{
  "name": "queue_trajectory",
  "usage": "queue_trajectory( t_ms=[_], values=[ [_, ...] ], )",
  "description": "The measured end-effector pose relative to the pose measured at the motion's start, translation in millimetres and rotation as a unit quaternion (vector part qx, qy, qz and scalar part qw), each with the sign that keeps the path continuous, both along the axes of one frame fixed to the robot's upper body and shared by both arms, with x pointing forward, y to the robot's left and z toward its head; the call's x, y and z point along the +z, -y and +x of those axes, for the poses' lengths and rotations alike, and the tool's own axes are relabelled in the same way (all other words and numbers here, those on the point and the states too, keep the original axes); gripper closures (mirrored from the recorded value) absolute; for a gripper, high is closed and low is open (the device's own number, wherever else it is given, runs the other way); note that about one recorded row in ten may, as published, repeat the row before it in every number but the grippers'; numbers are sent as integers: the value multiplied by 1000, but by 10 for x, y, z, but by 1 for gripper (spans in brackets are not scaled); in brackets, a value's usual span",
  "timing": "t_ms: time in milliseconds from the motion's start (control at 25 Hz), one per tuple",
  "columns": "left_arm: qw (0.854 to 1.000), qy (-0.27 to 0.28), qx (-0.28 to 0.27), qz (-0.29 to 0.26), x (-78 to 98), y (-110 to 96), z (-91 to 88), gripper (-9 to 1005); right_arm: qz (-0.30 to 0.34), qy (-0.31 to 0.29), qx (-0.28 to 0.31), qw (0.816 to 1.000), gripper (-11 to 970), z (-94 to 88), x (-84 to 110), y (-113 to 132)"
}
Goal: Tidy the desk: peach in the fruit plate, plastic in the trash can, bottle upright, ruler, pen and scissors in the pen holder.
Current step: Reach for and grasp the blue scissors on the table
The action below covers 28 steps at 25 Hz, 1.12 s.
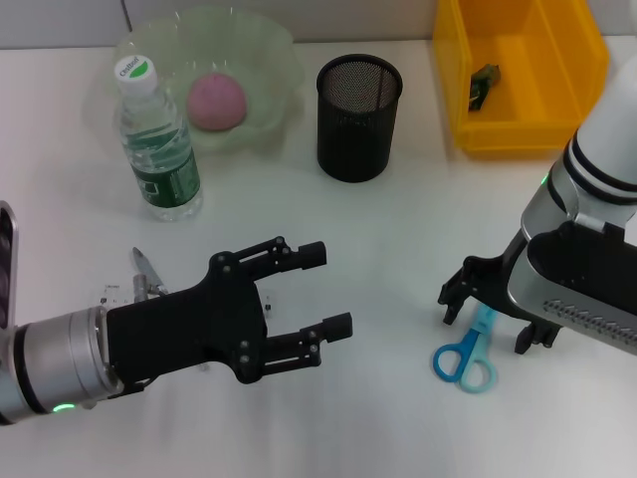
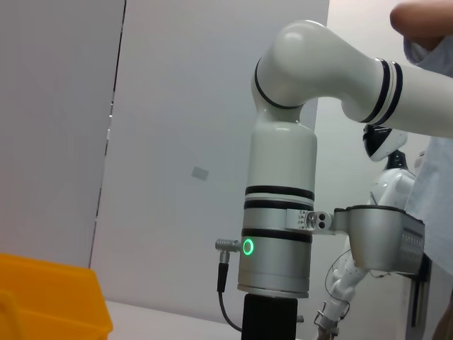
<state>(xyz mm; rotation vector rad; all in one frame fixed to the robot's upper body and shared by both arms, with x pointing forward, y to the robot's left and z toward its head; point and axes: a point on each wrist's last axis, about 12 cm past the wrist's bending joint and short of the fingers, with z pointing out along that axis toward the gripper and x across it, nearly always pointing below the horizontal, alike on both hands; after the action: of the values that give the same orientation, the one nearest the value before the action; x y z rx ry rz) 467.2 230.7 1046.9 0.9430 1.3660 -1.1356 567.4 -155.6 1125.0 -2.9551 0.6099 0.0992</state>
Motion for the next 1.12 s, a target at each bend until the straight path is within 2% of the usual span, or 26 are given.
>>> queue_trajectory(
  t_ms=[720, 920, 1120],
  values=[
    [1000, 3, 3, 0, 2, -12, 3, 241, -14, 4, 4, 1000, 182, 29, -31, -31],
    [1000, 5, 8, 0, 9, -23, 16, 241, -14, 4, 4, 1000, 244, 32, -33, -36],
    [1000, 6, 10, 0, 10, -26, 20, 242, -13, 7, 7, 1000, 238, 34, -38, -48]
  ],
)
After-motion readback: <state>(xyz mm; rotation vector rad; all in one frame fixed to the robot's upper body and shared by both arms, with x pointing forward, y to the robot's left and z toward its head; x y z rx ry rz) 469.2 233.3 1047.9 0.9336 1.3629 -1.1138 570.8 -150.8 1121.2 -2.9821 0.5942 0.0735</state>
